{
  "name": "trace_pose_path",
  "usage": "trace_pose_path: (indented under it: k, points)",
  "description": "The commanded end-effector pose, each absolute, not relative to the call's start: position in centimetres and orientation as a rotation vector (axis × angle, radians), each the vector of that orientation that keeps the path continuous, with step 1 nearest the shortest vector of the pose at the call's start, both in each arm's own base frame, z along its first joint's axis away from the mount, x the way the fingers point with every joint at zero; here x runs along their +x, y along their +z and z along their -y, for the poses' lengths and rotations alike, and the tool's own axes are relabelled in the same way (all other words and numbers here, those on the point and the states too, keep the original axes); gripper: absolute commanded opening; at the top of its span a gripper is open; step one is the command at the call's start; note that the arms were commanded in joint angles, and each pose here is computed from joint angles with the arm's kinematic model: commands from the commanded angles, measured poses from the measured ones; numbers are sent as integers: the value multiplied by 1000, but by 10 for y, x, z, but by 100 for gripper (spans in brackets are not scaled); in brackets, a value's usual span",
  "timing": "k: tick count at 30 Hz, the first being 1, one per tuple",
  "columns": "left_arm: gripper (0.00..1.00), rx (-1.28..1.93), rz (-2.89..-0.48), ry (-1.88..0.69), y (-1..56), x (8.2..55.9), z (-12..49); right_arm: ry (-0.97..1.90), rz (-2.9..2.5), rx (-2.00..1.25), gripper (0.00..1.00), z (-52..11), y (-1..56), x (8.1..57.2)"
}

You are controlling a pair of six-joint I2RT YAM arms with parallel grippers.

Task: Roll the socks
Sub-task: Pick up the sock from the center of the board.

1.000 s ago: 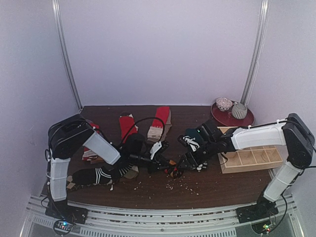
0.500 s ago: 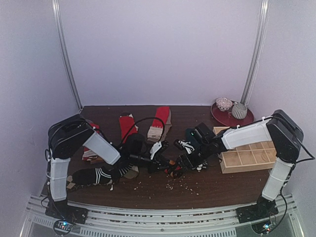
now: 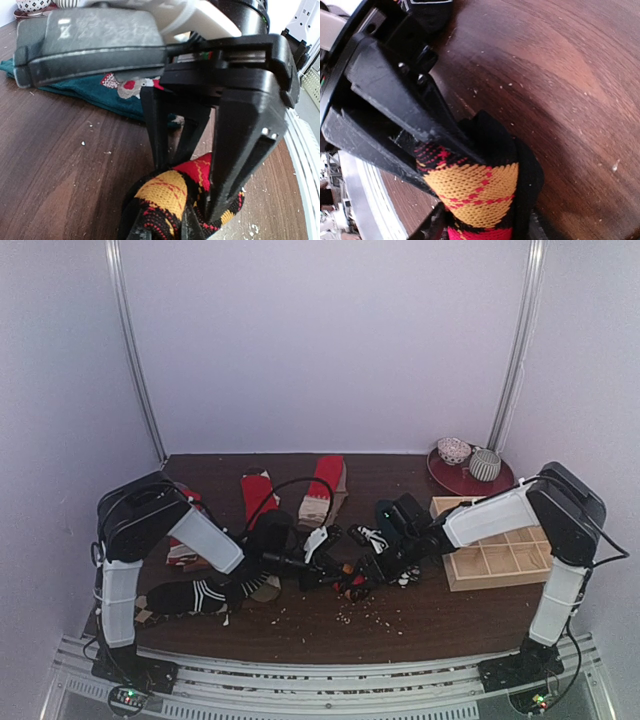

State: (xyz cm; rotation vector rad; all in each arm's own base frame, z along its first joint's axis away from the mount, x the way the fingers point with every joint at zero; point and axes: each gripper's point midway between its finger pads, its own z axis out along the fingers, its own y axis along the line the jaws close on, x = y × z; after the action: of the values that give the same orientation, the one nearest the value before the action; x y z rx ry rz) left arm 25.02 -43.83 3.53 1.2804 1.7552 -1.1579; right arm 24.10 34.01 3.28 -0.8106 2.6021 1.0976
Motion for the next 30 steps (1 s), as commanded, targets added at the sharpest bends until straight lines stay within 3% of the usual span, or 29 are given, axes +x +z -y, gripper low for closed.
trace_pose_path:
  k: [1, 7, 11, 15, 16, 17, 30]
  points:
    - [0, 1295, -2179, -962, -64, 234, 387, 1118, -2702, -810, 39, -337, 6, 221]
    - [0, 1280, -2164, -958, -57, 240, 391, 1100, -2725, -793, 9, -333, -3, 217]
    - [38, 1256, -2101, -940, -33, 249, 396, 1091, -2694, -736, 0, -333, 0, 224]
    - [64, 1243, -2023, -888, -1, 261, 399, 1110, -2645, -711, 0, -338, 12, 230]
    - [92, 1242, -2015, -875, 5, 263, 399, 1113, -2635, -711, 0, -339, 14, 232]
    - [98, 1240, -2009, -861, 10, 265, 399, 1116, -2624, -708, 0, -340, 17, 234]
    - [98, 1081, -1811, -777, 130, 278, 368, 1022, -2435, -628, 0, -323, 97, 264]
